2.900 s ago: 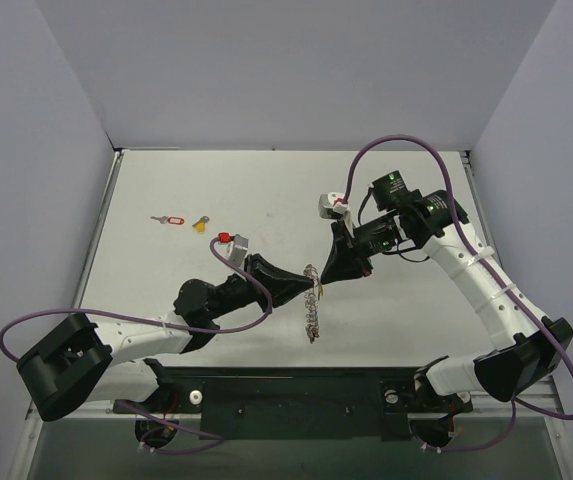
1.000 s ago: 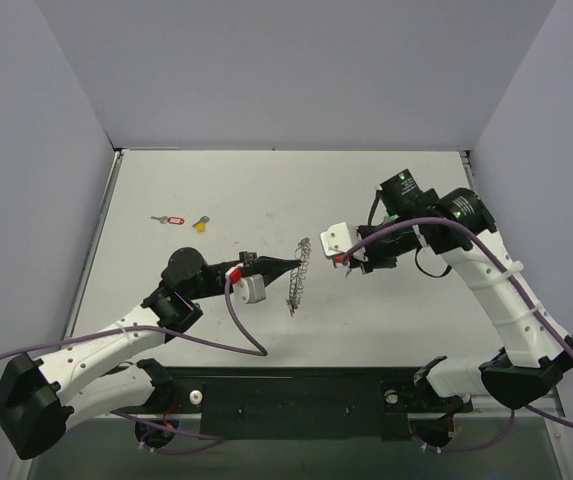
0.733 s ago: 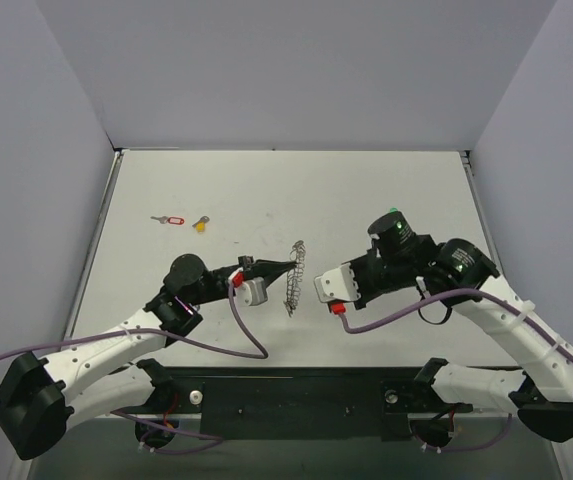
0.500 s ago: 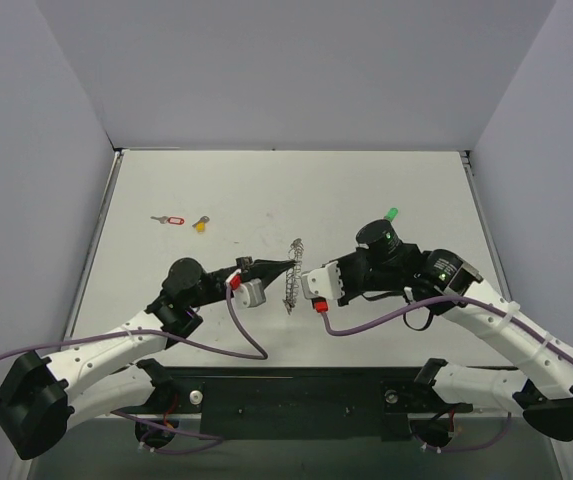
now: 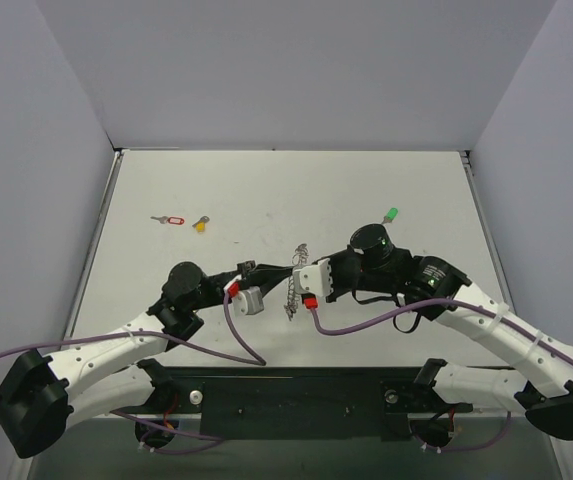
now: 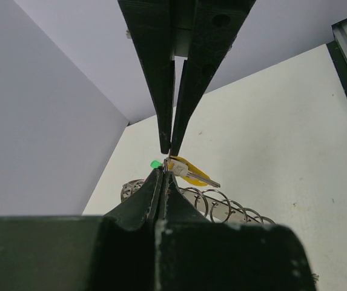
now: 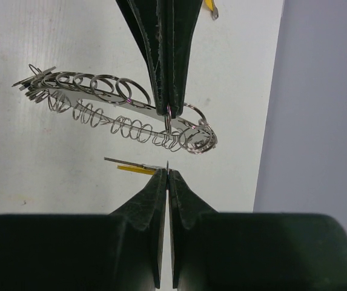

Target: Put the keys on the keyring

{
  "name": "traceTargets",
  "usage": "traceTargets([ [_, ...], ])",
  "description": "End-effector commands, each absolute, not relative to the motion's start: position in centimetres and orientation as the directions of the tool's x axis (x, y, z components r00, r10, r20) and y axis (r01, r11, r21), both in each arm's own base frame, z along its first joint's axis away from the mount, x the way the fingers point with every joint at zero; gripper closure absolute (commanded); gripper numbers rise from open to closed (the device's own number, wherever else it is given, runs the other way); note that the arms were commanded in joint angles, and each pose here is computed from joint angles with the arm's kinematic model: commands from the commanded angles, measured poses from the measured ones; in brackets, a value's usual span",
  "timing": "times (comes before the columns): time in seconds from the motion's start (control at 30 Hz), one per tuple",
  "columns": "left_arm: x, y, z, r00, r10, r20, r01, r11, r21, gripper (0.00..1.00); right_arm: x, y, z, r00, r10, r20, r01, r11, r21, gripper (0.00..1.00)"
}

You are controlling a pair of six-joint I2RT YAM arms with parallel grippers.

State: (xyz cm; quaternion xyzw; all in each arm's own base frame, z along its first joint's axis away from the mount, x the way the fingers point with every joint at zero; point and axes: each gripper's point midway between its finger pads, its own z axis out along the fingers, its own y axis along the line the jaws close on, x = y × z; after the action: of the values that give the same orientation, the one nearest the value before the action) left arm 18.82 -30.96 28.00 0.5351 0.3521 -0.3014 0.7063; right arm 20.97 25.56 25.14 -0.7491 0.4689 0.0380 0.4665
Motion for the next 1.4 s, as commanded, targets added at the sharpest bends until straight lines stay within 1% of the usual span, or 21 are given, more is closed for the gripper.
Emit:
traceTargets([
  [0.0,17.3,-31.2,30.0,0.649,-0.109,-0.753,0.755,0.218,0.619,1.00,19.9,26.2,26.2,0.567,-0.610,-0.554,-0.745,-0.093,-0.661,1.00],
  [0.1,16.9,-31.4,29.7,0.669,-0.100,-0.736,0.739,0.195,0.645,1.00,19.2,26.3,26.0,0.577,-0.588,-0.567,-0.752,-0.112,-0.649,1.00],
  [0.27,16.6,-31.6,28.4,0.682,-0.053,-0.729,0.727,0.149,0.670,1.00,18.7,26.2,25.6,0.596,-0.577,-0.558,-0.748,-0.146,-0.648,1.00],
  [0.43,16.8,-31.6,28.2,0.692,-0.039,-0.721,0.717,0.152,0.680,1.00,18.3,25.8,24.9,0.620,-0.576,-0.533,-0.734,-0.188,-0.652,1.00],
  [0.67,17.1,-31.6,28.2,0.688,-0.035,-0.725,0.719,0.171,0.674,1.00,17.8,25.8,24.5,0.635,-0.566,-0.526,-0.731,-0.222,-0.645,1.00],
  [1.13,17.3,-31.6,29.4,0.641,-0.088,-0.762,0.758,0.229,0.611,1.00,18.2,26.2,24.4,0.629,-0.572,-0.527,-0.732,-0.205,-0.650,1.00],
  [1.37,17.5,-31.7,29.4,0.596,-0.101,-0.797,0.791,0.248,0.560,1.00,18.8,26.4,25.3,0.592,-0.583,-0.557,-0.748,-0.141,-0.649,1.00],
])
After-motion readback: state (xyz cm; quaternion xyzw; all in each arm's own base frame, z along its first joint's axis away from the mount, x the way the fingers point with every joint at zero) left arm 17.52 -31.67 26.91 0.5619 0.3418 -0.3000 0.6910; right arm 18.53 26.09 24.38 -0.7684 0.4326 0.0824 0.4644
